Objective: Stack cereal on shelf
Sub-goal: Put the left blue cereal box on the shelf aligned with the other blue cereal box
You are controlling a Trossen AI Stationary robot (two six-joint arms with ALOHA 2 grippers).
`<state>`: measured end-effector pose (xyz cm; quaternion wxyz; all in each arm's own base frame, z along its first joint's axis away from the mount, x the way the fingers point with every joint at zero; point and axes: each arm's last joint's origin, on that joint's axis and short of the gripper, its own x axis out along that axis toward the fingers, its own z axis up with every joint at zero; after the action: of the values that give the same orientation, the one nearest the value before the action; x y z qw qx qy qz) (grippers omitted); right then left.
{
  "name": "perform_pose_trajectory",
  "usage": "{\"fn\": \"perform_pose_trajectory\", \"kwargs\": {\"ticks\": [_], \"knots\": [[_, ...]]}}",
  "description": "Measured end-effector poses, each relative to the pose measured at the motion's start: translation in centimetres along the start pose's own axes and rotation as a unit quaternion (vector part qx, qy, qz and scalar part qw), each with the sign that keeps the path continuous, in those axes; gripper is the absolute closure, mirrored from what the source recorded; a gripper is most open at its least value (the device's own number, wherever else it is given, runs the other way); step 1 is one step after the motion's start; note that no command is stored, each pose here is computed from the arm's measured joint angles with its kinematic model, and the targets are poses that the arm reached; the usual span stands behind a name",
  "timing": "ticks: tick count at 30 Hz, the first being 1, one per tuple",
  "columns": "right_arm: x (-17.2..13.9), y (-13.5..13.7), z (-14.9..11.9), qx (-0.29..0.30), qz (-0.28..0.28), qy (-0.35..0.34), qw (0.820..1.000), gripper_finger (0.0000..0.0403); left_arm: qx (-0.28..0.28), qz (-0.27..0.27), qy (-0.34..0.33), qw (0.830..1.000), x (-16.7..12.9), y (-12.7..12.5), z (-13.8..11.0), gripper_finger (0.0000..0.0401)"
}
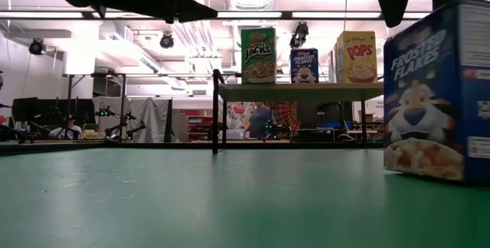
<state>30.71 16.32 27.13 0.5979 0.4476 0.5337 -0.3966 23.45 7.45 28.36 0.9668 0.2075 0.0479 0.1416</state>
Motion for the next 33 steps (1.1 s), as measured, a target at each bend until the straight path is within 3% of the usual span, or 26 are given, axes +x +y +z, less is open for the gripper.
{"fn": "perform_pose_trajectory", "kwargs": {"ticks": [19, 33], "knots": [[-0.9, -0.2, 0.1, -0.020, 0.020, 0.007, 1.000, 0.0156, -0.002, -0.001, 0.001, 1.000, 0.0, 0.0, 0.0, 0.0168], [0.2, 0.1, 0.0, -0.037, 0.003, 0.000, 0.999, 0.0158, -0.006, -0.004, 0.008, 1.000, 0.0, -0.1, -0.2, 0.0168]]}}
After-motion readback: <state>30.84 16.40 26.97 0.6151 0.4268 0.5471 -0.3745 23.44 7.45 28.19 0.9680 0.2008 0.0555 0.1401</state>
